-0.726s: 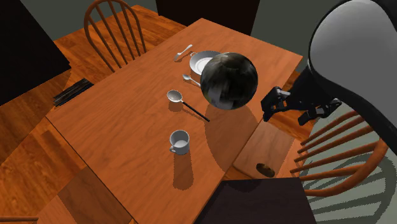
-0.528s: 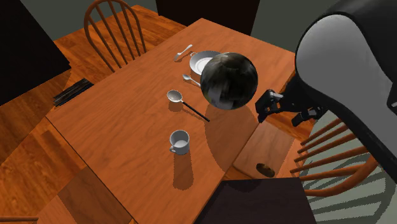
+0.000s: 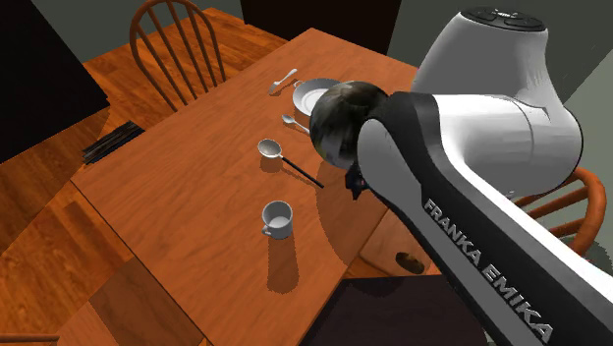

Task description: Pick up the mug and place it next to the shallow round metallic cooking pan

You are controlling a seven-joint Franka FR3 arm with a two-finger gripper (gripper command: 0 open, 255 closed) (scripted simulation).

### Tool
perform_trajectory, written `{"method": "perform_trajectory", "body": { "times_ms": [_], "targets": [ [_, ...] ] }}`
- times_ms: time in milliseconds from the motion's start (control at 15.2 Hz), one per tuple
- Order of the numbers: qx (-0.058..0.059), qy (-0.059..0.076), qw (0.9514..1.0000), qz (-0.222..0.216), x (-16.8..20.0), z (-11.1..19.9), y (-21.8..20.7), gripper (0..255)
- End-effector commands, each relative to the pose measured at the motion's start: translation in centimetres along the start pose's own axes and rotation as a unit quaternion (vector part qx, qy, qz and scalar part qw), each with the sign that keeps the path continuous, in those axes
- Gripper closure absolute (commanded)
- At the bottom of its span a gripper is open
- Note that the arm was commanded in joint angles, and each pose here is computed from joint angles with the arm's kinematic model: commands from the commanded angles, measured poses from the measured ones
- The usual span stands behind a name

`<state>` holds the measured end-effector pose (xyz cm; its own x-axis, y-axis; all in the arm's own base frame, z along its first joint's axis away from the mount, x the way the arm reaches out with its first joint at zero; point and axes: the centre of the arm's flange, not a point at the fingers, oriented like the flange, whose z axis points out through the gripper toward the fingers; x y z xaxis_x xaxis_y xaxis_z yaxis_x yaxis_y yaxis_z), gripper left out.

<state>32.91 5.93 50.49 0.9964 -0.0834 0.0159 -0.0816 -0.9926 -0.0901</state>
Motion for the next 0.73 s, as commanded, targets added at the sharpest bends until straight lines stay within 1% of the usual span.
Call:
{"method": "perform_trajectory", "body": {
  "times_ms": [0,660],
  "targets": [
    [0.000,0.004,1.0000,-0.003,0.4,2.2,-1.8,0],
    [-0.003,0.017,0.9997,-0.020,2.4,12.5,-9.7,0]
  ]
}}
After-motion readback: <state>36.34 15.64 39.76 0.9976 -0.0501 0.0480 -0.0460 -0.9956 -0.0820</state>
